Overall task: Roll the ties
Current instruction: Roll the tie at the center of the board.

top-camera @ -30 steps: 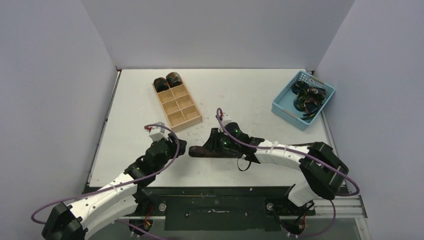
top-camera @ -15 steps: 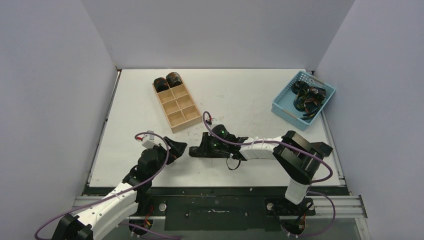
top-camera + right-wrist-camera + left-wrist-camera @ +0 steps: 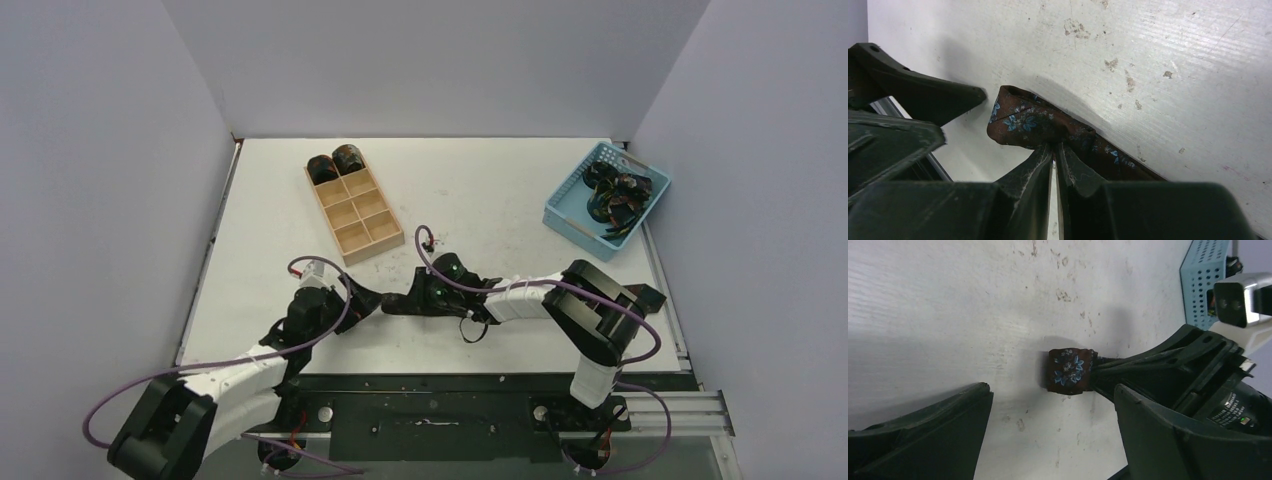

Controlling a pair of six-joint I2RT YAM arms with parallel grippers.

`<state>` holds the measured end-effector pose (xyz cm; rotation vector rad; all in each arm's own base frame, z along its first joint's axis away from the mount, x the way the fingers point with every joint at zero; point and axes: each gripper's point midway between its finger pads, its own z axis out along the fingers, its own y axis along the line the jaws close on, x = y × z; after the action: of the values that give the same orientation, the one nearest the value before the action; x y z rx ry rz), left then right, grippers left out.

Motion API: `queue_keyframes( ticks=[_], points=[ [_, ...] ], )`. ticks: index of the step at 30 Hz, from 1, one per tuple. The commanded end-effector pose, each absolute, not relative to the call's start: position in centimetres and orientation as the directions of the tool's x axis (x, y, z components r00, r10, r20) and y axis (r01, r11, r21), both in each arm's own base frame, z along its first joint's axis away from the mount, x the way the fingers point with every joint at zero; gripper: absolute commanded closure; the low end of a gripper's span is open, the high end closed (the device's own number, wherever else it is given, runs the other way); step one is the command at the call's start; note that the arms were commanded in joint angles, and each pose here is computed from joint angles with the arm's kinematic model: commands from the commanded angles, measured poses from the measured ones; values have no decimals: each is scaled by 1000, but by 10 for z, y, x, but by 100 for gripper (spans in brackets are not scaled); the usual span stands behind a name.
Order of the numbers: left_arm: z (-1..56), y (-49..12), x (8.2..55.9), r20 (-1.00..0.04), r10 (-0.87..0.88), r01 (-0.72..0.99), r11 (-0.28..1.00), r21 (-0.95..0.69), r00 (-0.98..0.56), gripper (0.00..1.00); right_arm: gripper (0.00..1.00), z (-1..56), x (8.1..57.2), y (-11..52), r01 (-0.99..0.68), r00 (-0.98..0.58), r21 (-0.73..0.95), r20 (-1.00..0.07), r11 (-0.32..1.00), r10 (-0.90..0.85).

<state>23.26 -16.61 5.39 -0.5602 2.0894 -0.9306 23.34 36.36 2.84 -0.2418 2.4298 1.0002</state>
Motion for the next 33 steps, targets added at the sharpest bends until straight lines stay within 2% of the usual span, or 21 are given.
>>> queue_keyframes(
  ticks=[1, 5, 9, 11, 19, 23, 29, 32, 33],
  points=[
    [86, -201, 245, -414, -605, 20, 550, -835, -680, 12, 89, 27, 238, 362, -350, -847, 616, -530, 706, 42],
    [76, -209, 247, -356, -597, -12, 522, -853, -719, 16, 89, 19, 236, 357, -349, -848, 606, -528, 715, 33],
    [72, -215, 252, -346, -570, -11, 529, -849, -746, 17, 90, 16, 233, 355, -349, -850, 603, -526, 717, 28],
    [68, -218, 253, -341, -548, -14, 542, -840, -764, 20, 90, 15, 234, 354, -348, -850, 603, -526, 718, 30],
    [48, -212, 250, -329, -527, -50, 582, -812, -783, 46, 90, 12, 231, 353, -350, -855, 606, -518, 714, 21],
    [40, -212, 250, -324, -519, -57, 589, -806, -791, 68, 91, 11, 233, 353, -349, -855, 608, -517, 713, 23],
    [30, -214, 248, -305, -513, -63, 581, -812, -802, 95, 92, 10, 233, 352, -349, -856, 606, -516, 715, 20],
    [30, -214, 247, -303, -516, -65, 578, -813, -801, 100, 92, 10, 233, 351, -349, -856, 606, -517, 715, 20],
    [30, -214, 247, -302, -516, -66, 579, -813, -802, 95, 92, 10, 233, 350, -349, -856, 606, -516, 715, 19]
  ],
)
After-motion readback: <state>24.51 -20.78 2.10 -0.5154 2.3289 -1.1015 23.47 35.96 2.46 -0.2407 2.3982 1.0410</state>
